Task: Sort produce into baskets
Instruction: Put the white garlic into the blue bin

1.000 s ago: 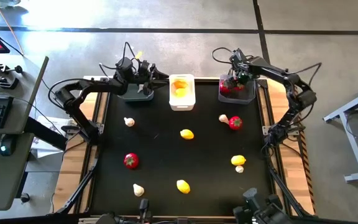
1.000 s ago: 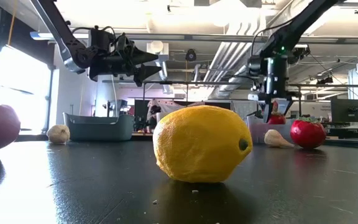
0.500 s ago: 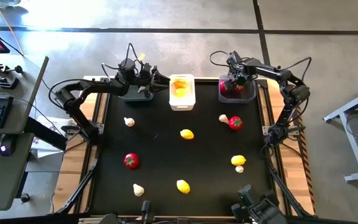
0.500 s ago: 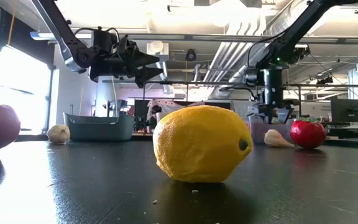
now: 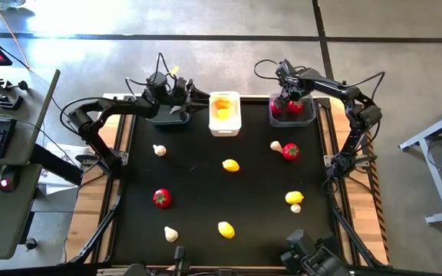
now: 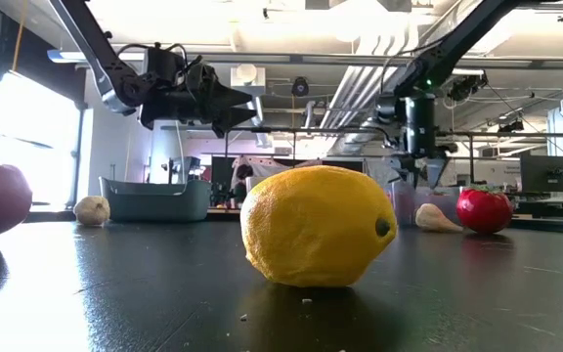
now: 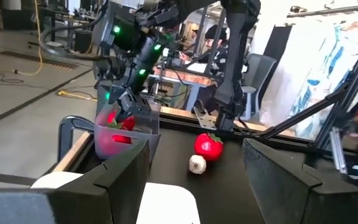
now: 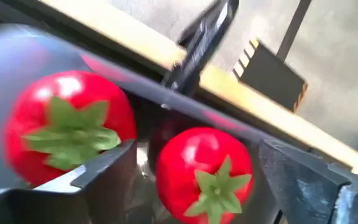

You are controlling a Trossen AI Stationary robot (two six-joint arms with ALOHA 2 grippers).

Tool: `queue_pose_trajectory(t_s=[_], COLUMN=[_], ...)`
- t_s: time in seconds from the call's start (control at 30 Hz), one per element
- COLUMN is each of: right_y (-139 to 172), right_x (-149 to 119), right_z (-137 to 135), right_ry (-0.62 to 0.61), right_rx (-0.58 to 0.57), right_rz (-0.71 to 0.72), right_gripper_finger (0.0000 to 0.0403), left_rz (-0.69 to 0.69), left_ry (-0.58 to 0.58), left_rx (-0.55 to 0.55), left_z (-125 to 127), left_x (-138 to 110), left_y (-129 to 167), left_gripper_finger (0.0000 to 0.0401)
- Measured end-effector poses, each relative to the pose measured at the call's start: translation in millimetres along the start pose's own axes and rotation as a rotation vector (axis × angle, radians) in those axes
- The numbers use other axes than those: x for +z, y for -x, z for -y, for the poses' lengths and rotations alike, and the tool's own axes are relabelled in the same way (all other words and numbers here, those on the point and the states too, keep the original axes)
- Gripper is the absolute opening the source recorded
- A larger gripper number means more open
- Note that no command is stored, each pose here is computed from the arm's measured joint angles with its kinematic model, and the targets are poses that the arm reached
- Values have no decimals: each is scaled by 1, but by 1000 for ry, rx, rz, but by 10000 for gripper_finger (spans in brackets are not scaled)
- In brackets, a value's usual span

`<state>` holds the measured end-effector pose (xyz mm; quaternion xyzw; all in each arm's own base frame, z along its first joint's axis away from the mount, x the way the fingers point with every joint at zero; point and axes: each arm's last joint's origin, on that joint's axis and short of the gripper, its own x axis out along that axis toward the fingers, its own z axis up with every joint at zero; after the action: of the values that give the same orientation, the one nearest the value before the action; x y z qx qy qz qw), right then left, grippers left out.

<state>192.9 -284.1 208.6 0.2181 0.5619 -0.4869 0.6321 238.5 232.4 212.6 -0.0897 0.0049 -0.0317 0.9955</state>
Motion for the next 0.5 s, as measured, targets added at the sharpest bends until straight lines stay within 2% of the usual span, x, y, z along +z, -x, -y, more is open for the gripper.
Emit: queue_pose_trajectory(t_s=[0.17,0.37,0.47,0.5], right_y=[20,39,43,44], right_x=[3,1,2,3], right_z=[-20,-54,-73,-78], right_ry=[55,147,200,210], right_rx=[21,86,183,225], right_rz=[76,280,400,440], right_gripper_finger=[255,103,24,13], left_rz=[-11,-16,-15,-14], left_ry=[-17,-30,-69,-86], left_rx=[1,3,18,22], left_z=[0,0,0,0], left_x=[-2,-2,-2,-2], left_y=[-1,-1,-1,-1], left_gripper_finger=[227,177,148,138])
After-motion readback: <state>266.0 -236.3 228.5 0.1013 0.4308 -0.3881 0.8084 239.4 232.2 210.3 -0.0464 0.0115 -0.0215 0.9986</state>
